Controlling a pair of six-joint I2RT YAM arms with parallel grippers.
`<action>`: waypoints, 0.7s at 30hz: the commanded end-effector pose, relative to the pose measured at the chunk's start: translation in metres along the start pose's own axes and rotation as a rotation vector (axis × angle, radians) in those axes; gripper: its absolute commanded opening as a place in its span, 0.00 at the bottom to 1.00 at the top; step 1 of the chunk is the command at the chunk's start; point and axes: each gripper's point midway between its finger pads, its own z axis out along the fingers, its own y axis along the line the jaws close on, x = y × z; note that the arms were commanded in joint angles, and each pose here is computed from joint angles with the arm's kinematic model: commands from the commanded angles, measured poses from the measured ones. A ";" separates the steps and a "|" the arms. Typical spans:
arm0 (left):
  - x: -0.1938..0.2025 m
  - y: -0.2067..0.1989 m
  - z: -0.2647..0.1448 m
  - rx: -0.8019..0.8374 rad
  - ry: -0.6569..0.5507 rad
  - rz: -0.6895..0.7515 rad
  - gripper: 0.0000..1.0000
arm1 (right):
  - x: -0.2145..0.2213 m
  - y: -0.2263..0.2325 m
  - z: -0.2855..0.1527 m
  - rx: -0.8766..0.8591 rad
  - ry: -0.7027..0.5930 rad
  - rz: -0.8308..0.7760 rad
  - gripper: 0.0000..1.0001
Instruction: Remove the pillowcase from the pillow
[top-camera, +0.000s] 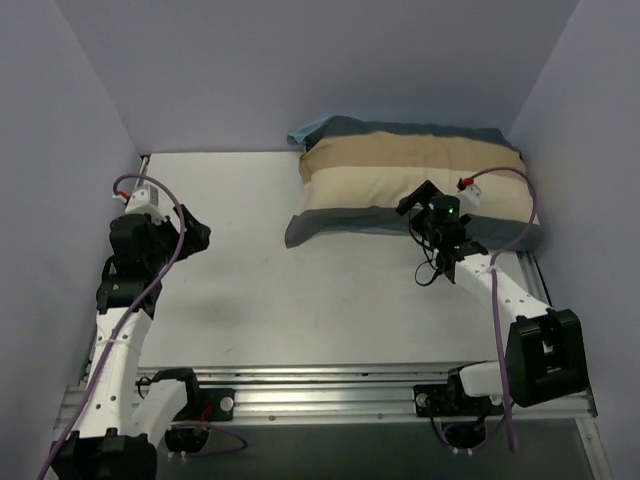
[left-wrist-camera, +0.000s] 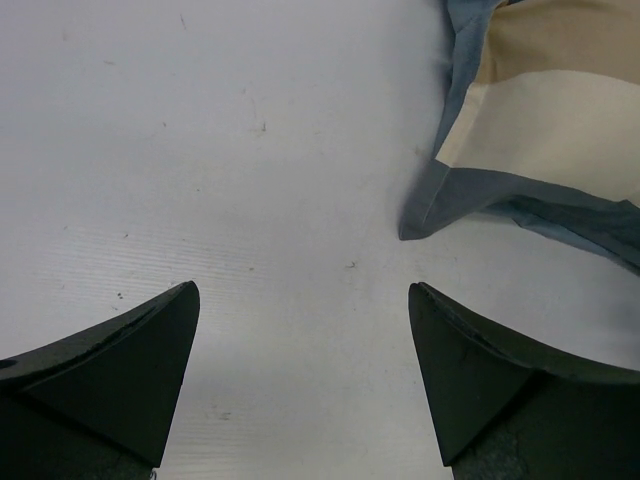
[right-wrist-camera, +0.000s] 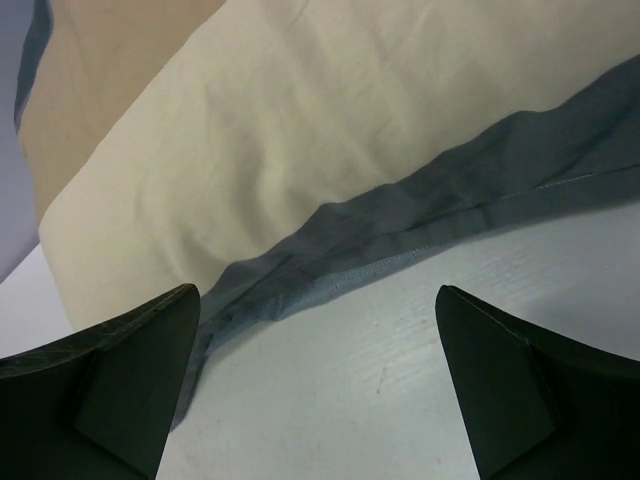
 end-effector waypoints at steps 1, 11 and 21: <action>-0.022 -0.021 -0.005 0.119 -0.071 -0.026 0.94 | -0.031 0.034 0.026 -0.086 -0.148 0.122 1.00; -0.024 -0.012 -0.003 0.112 -0.078 -0.053 0.94 | -0.022 0.073 0.082 -0.218 -0.168 0.223 1.00; -0.023 -0.009 -0.001 0.110 -0.072 -0.053 0.94 | 0.028 0.080 0.113 -0.317 -0.042 0.186 0.38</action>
